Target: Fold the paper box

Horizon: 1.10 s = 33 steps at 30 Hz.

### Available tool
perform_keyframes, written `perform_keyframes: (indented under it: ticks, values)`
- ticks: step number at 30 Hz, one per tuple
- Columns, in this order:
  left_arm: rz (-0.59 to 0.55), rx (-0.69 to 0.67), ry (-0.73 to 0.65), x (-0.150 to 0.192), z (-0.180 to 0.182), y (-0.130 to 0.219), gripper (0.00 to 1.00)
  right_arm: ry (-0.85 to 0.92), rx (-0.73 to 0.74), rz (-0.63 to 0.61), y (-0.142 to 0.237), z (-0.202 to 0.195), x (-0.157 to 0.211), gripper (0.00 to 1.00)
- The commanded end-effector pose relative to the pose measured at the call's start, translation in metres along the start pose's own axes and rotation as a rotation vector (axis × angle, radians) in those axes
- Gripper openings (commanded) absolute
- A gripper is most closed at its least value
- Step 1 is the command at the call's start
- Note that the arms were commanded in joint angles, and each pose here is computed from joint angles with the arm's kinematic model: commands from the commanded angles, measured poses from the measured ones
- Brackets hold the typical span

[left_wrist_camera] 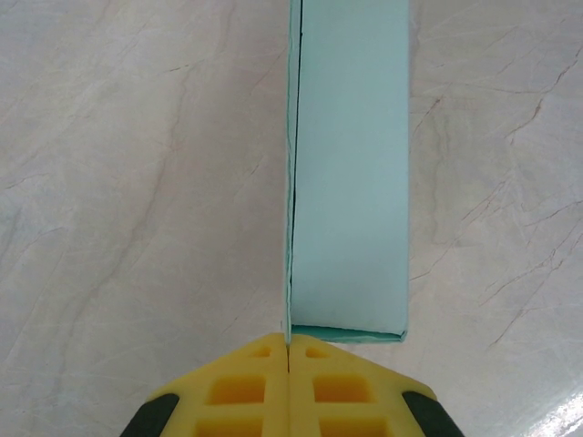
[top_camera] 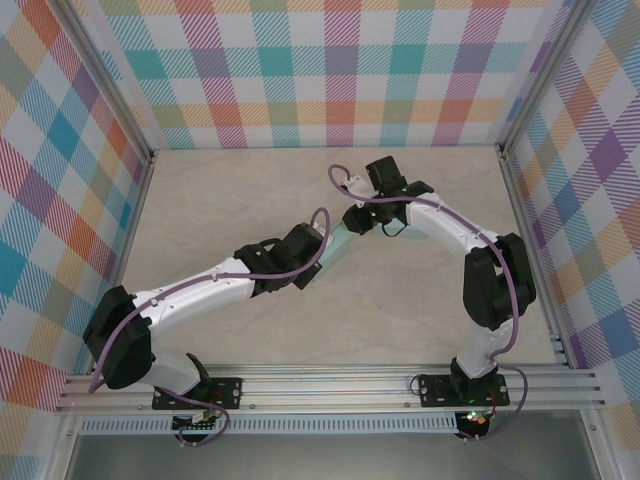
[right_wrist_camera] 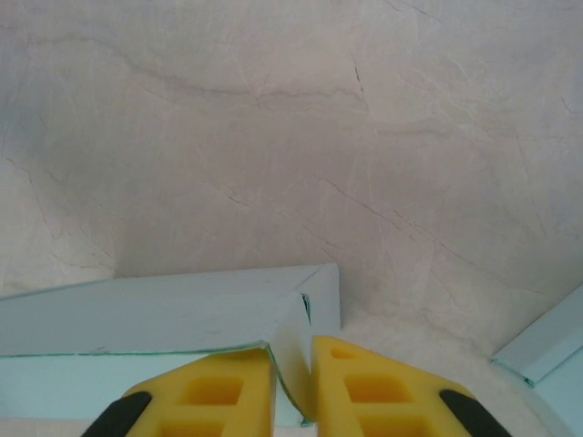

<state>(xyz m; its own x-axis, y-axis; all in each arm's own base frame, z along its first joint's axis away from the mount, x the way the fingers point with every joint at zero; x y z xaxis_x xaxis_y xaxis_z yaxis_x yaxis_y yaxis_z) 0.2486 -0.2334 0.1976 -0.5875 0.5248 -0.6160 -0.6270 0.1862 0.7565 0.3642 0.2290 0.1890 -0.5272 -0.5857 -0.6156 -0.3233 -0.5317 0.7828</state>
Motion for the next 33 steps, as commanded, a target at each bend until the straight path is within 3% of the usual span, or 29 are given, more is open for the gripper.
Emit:
perform_keyframes:
  ticks: [1, 8, 26, 33]
  values:
    - [-0.029, -0.004, 0.083, -0.009, 0.005, -0.001, 0.02, -0.033, -0.030, -0.012, 0.011, 0.007, 0.001, 0.14]
    - [-0.057, 0.016, 0.304, -0.025, 0.005, -0.005, 0.00, -0.168, -0.007, 0.004, 0.017, 0.018, 0.005, 0.08]
    - [-0.013, -0.055, 0.679, -0.046, 0.017, -0.012, 0.00, -0.257, 0.092, 0.078, 0.024, 0.047, 0.023, 0.06]
    - [-0.010, -0.023, 0.756, -0.051, 0.013, -0.017, 0.00, -0.275, 0.102, 0.090, 0.027, 0.055, 0.028, 0.05]
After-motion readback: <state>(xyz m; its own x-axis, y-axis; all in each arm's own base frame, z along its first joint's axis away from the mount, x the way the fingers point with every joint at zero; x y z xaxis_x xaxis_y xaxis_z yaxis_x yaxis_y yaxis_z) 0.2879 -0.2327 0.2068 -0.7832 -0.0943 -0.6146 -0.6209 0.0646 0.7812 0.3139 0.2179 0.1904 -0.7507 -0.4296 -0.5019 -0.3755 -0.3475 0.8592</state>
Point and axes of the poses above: each hand's point on the last joint's axis, 136 mm out from that joint toward the fingers, its own y axis back along the fingers, its own z axis along the line the jaws close on, x = y × z, the point moved 6 cm from there along y, back along the fingers, and after that the axes turned 8 degrees about y, right-handed, at the moved point
